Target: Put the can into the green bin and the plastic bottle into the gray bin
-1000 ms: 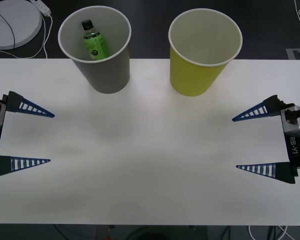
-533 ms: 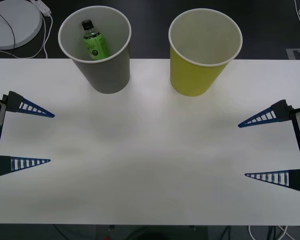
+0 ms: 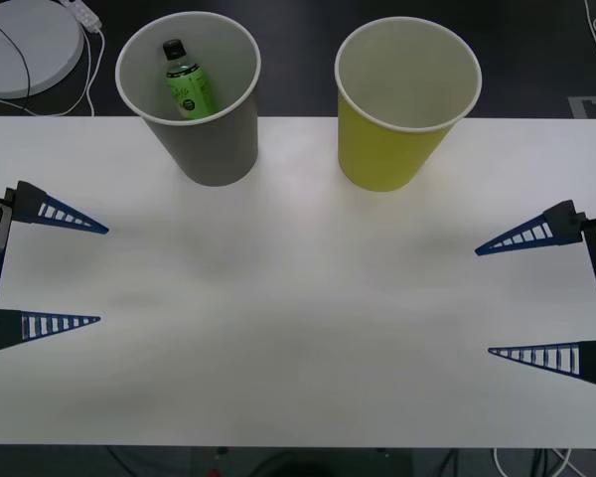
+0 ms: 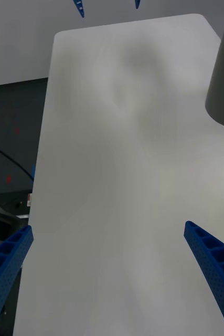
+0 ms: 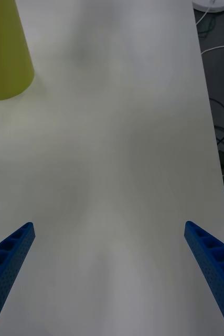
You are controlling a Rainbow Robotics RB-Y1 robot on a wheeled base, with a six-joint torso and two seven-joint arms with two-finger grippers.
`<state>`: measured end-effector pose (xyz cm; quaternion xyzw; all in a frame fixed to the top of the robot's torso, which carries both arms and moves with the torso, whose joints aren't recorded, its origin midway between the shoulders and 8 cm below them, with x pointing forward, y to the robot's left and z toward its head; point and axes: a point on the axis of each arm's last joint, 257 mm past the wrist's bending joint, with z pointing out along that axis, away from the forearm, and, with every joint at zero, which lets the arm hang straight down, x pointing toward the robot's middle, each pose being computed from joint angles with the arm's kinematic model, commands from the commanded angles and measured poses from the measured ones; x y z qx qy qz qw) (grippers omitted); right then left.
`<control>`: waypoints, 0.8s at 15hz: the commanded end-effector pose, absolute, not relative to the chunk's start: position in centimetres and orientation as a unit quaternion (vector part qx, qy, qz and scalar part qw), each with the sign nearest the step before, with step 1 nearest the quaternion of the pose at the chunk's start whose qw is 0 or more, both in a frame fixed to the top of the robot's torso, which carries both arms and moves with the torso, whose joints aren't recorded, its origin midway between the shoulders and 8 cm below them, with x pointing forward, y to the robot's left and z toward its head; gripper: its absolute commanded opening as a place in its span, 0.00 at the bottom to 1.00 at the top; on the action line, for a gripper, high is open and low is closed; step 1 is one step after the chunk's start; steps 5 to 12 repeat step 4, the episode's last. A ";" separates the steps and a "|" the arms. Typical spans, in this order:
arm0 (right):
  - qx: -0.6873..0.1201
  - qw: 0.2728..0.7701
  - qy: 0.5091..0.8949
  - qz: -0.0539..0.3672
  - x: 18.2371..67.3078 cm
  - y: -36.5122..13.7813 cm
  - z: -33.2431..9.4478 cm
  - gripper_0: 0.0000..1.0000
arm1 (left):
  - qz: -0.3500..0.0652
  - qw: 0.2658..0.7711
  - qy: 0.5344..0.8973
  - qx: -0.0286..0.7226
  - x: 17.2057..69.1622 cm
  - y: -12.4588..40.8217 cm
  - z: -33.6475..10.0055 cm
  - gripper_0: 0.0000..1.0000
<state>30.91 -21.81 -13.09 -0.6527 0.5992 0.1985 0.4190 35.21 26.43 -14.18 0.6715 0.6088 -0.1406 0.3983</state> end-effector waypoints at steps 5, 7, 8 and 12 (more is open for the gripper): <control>-0.651 0.418 0.602 0.199 30.9 -21.9 -13.2 1.00 | -0.141 0.398 0.609 0.672 35.2 26.4 -14.2 1.00; -0.651 0.418 0.602 0.199 30.9 -21.9 -13.2 1.00 | -0.141 0.398 0.609 0.672 35.2 26.4 -14.2 1.00; -0.651 0.418 0.602 0.199 30.9 -21.9 -13.2 1.00 | -0.141 0.398 0.609 0.672 35.2 26.4 -14.2 1.00; -0.651 0.418 0.602 0.199 30.9 -21.9 -13.2 1.00 | -0.141 0.398 0.609 0.672 35.2 26.4 -14.2 1.00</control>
